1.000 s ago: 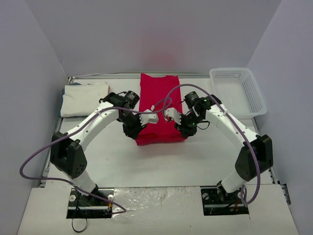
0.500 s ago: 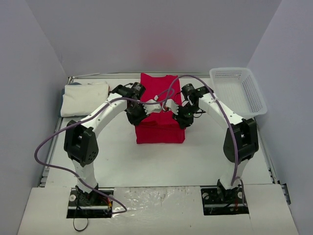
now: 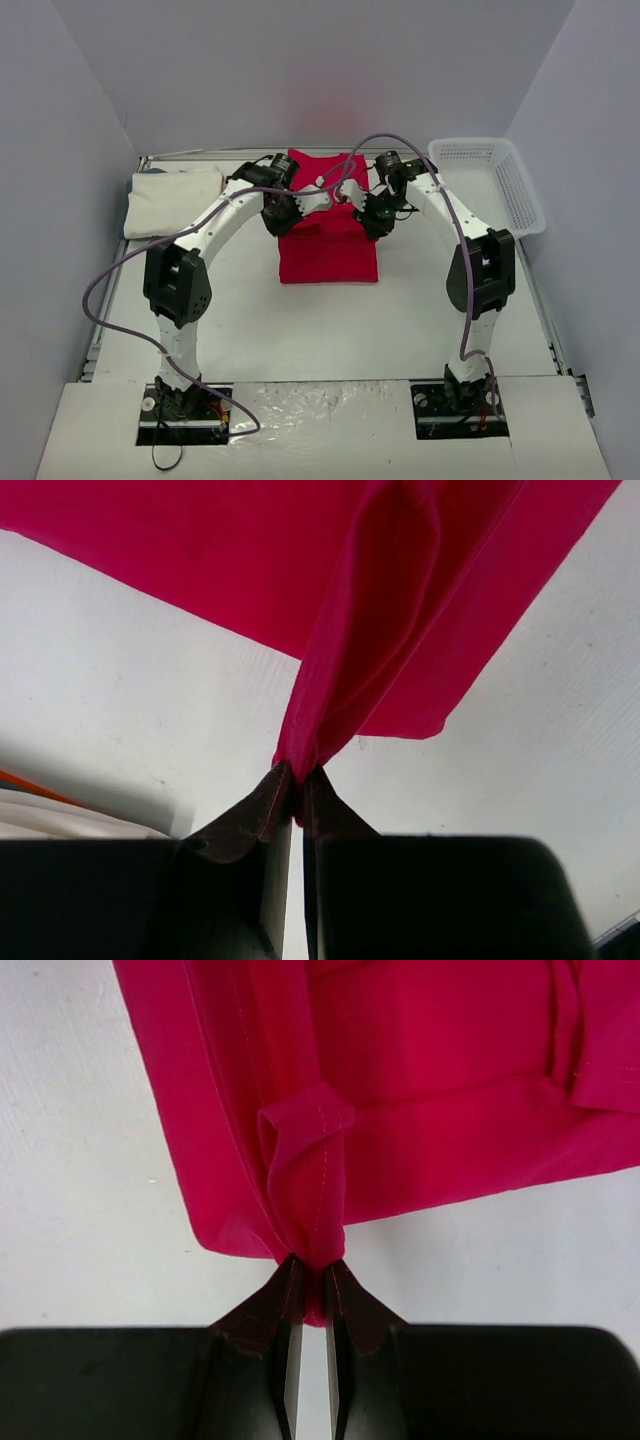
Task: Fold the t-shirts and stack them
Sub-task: Fold the folded rectangular tshirt in 1/3 of the way
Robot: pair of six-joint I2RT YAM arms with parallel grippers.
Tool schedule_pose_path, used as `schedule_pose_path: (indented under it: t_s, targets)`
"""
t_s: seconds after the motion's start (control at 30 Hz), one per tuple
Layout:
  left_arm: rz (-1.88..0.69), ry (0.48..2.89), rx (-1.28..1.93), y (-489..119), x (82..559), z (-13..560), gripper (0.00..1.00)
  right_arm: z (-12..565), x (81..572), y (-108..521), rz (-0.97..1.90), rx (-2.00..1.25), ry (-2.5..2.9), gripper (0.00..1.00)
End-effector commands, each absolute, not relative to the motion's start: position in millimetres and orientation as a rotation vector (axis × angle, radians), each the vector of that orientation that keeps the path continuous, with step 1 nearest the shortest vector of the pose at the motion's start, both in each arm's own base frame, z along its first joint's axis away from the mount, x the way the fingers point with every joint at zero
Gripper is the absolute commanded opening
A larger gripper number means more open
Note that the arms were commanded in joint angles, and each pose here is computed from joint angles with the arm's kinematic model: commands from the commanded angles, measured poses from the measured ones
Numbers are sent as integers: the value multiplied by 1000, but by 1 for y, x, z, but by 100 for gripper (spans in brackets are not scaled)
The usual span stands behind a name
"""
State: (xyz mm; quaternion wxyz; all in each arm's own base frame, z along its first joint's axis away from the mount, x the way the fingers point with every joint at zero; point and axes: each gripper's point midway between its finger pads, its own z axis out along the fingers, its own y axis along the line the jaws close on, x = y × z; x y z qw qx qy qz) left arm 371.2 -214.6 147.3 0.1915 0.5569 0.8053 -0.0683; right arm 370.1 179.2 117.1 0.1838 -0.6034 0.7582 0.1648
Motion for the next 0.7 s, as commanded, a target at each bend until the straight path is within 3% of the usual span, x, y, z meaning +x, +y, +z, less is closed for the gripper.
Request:
schedule_pose_path:
  t_s: [0.0,0.67]
  targets:
    - [-142,2160,1598,-220,384,169,2,109,381,164,442,-1630,2252,0]
    - [-100,2142,1498,-222,441,154,2,85,438,162,432,-1559,2260,0]
